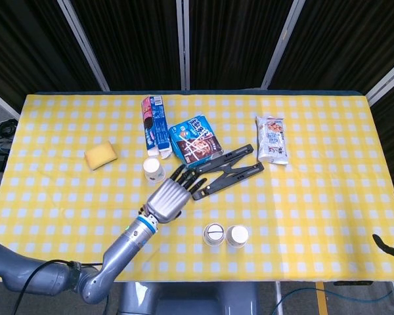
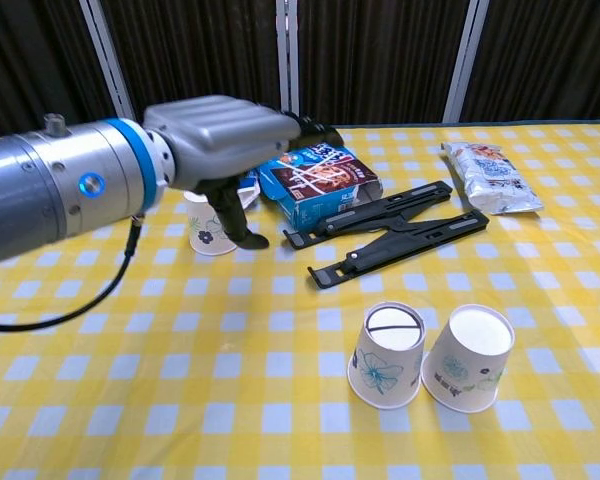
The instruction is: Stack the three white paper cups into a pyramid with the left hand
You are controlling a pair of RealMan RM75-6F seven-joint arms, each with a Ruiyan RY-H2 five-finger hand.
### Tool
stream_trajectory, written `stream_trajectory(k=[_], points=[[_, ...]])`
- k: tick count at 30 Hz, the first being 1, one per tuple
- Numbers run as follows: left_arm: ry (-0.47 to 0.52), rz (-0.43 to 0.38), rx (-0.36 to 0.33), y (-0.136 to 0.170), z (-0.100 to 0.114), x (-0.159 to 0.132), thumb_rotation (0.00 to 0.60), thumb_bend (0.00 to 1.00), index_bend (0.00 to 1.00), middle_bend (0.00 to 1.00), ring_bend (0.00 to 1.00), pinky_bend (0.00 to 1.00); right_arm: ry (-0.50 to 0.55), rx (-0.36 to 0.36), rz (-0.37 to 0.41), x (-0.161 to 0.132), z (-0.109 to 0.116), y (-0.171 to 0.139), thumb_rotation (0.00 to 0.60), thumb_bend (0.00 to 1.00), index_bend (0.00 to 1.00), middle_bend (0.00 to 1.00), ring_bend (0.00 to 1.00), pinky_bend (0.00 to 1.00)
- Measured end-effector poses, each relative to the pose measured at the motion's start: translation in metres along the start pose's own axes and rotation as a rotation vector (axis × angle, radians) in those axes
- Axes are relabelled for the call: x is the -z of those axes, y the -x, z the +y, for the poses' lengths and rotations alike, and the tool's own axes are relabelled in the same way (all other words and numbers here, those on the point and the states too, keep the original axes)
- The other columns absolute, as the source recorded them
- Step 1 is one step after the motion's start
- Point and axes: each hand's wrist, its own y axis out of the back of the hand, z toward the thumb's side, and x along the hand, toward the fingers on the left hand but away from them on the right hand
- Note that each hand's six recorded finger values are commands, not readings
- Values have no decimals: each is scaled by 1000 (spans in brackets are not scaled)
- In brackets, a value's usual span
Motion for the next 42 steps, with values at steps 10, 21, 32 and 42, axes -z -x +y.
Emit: stream_trajectory(k=[10, 21, 32, 42], points=[[-31, 166, -2, -17, 9, 71, 600, 255, 0, 0, 0, 0, -14, -7, -24, 4, -4, 4, 600, 89, 0, 0, 0, 0], [-48, 268, 103, -43, -12, 116, 600, 275, 145, 0, 0, 0, -16, 3, -39, 9, -2, 7, 600, 89, 0, 0, 0, 0], [-50, 281, 163, -50, -25, 118, 600, 277, 258, 0, 0, 0, -12, 14, -35, 8, 0, 7, 600, 89, 0, 0, 0, 0], [-68, 298, 199, -46, -29, 123, 600, 277, 227, 0, 0, 0, -7, 16, -24, 5, 2, 5, 600, 89, 0, 0, 0, 0]])
